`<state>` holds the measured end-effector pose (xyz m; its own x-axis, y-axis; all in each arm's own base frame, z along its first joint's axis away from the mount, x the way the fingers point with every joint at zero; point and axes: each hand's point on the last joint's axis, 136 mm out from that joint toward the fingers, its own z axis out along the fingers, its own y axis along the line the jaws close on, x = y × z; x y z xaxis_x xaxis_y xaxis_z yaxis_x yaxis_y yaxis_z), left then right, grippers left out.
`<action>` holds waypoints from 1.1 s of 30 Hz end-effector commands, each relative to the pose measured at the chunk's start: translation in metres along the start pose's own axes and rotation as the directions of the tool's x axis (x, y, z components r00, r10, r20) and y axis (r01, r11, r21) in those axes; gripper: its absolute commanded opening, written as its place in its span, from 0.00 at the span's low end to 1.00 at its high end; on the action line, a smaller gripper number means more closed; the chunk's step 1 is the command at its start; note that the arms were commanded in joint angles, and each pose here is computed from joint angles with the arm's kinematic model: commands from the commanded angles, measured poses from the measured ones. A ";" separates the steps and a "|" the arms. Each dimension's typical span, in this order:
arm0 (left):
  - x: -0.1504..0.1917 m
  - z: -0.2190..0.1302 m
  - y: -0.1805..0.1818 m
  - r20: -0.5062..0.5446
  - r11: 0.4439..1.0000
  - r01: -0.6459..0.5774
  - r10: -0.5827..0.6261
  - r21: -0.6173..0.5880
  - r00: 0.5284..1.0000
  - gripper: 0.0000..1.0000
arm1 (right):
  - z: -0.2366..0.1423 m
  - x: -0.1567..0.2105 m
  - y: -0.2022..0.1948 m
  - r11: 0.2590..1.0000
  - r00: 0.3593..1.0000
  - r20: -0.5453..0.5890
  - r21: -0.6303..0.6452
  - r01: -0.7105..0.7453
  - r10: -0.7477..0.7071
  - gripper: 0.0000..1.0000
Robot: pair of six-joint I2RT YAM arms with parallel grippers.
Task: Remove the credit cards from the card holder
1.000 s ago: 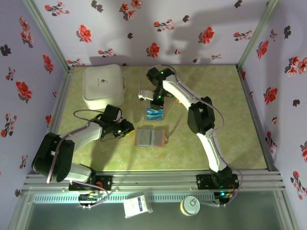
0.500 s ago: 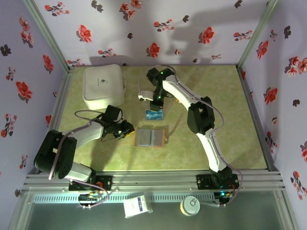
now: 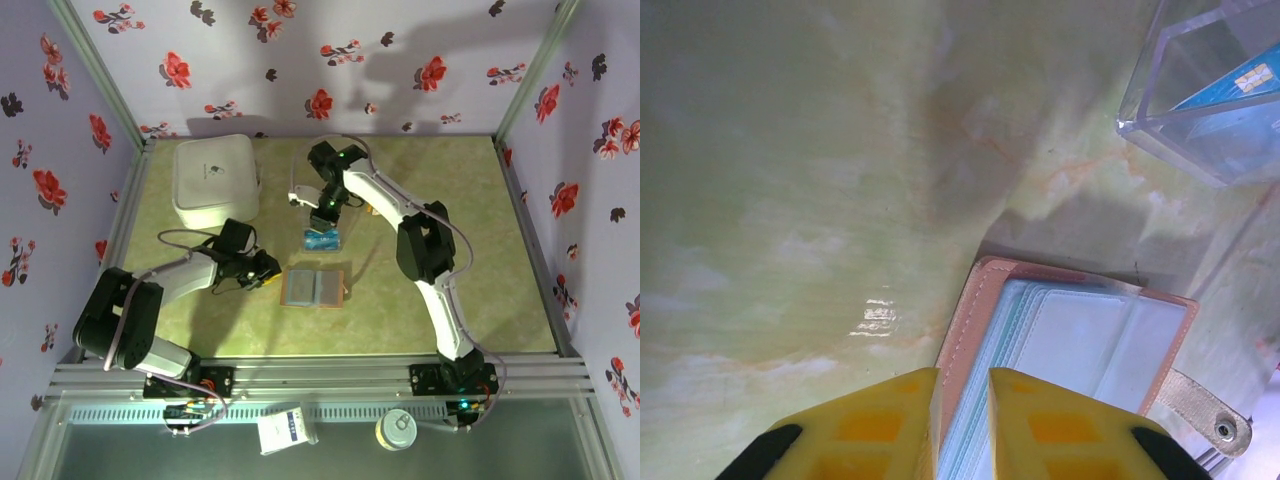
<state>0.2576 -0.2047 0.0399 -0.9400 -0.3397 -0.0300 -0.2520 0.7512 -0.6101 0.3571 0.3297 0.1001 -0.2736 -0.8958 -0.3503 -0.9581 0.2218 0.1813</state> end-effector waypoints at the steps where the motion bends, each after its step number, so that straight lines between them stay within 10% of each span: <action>1: -0.007 -0.004 -0.011 0.011 0.999 -0.016 0.016 0.034 1.000 0.18 | -0.025 -0.022 0.002 0.995 0.986 0.138 0.026 -0.099 0.095 0.16; 7: -0.003 -0.005 -0.009 0.009 0.999 -0.023 0.023 0.039 1.000 0.19 | -0.033 -0.031 -0.009 0.938 0.906 0.292 0.067 -0.339 0.307 0.17; 22: 0.001 -0.003 -0.027 -0.043 0.994 -0.066 0.070 0.086 0.997 0.19 | -0.058 -0.005 0.004 0.590 0.478 0.493 -0.094 -0.802 0.727 0.18; 33: 0.013 0.003 -0.039 -0.080 0.992 -0.097 0.104 0.084 0.991 0.20 | -0.054 0.009 0.050 0.524 0.393 0.508 -0.142 -0.840 0.767 0.19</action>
<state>0.2577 -0.2323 0.0593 -0.9677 -0.2487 -0.0411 -0.1585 0.7270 -0.6681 0.3149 0.3105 0.1492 -0.8877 -0.0594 -0.4566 -0.3096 0.8110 0.4964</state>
